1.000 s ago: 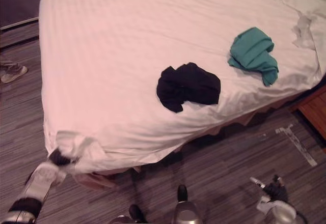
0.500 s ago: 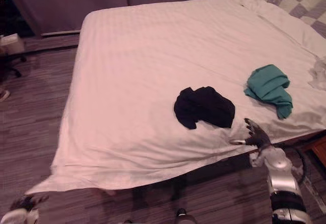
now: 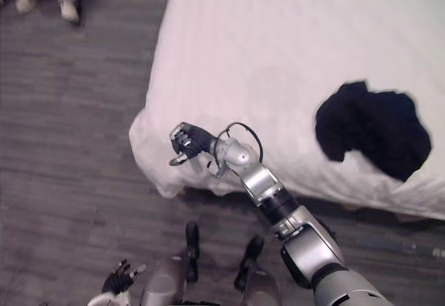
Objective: Tidy the bed and pick cloth on bed and put in laundry
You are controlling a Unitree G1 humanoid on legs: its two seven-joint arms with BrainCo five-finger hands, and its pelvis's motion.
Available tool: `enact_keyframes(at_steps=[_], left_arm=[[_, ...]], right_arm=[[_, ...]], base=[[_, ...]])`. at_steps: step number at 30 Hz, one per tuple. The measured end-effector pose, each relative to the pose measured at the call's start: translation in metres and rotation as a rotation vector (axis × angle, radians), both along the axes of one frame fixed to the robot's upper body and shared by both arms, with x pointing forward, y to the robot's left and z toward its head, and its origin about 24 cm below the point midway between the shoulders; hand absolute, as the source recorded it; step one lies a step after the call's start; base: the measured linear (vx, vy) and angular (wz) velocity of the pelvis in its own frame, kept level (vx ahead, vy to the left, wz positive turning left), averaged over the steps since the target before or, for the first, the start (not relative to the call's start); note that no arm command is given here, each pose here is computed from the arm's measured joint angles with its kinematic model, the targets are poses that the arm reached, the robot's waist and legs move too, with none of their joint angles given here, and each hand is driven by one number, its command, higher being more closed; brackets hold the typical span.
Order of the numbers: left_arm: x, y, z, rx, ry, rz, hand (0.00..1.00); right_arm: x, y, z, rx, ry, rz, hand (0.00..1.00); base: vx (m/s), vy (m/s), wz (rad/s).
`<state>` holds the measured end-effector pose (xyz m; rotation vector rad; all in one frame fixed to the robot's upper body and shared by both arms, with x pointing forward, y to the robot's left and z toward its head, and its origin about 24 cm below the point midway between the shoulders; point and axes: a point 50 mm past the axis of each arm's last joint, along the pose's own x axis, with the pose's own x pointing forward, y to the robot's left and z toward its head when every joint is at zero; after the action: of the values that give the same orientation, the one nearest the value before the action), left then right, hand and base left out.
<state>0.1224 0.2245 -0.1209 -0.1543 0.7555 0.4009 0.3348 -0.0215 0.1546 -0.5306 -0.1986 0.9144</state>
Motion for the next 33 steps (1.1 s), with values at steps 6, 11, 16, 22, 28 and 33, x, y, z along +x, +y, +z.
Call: enact_keyframes(at_steps=[6,11,16,22,28,33], left_arm=[[0.045,-0.034,0.012,-0.046,-0.096,-0.183,0.00],[0.084,-0.071,0.027,-0.054,-0.190,-0.387,0.00],[0.100,-0.091,0.037,-0.072,-0.247,-0.445,0.00],[0.077,-0.064,0.024,-0.051,-0.253,-0.352,0.00],[0.047,-0.019,0.011,0.015,-0.133,-0.215,0.00],[0.029,-0.011,-0.004,0.038,0.008,-0.232,0.00]], right_arm=[[-0.001,0.004,0.001,0.026,0.035,-0.037,1.00],[0.020,-0.021,-0.037,0.003,0.217,-0.231,1.00],[0.052,-0.123,-0.082,0.477,0.633,-0.679,1.00],[0.012,-0.213,-0.123,0.635,0.687,-0.695,1.00],[-0.091,-0.096,-0.145,0.486,0.727,0.134,1.00],[-0.180,0.000,-0.140,0.549,0.959,0.787,1.00]], base=[[0.00,0.030,0.26],[0.00,0.044,0.11],[0.01,0.034,0.07],[-0.02,0.065,-0.12],[0.04,0.019,-0.56],[0.13,-0.096,-0.18]])
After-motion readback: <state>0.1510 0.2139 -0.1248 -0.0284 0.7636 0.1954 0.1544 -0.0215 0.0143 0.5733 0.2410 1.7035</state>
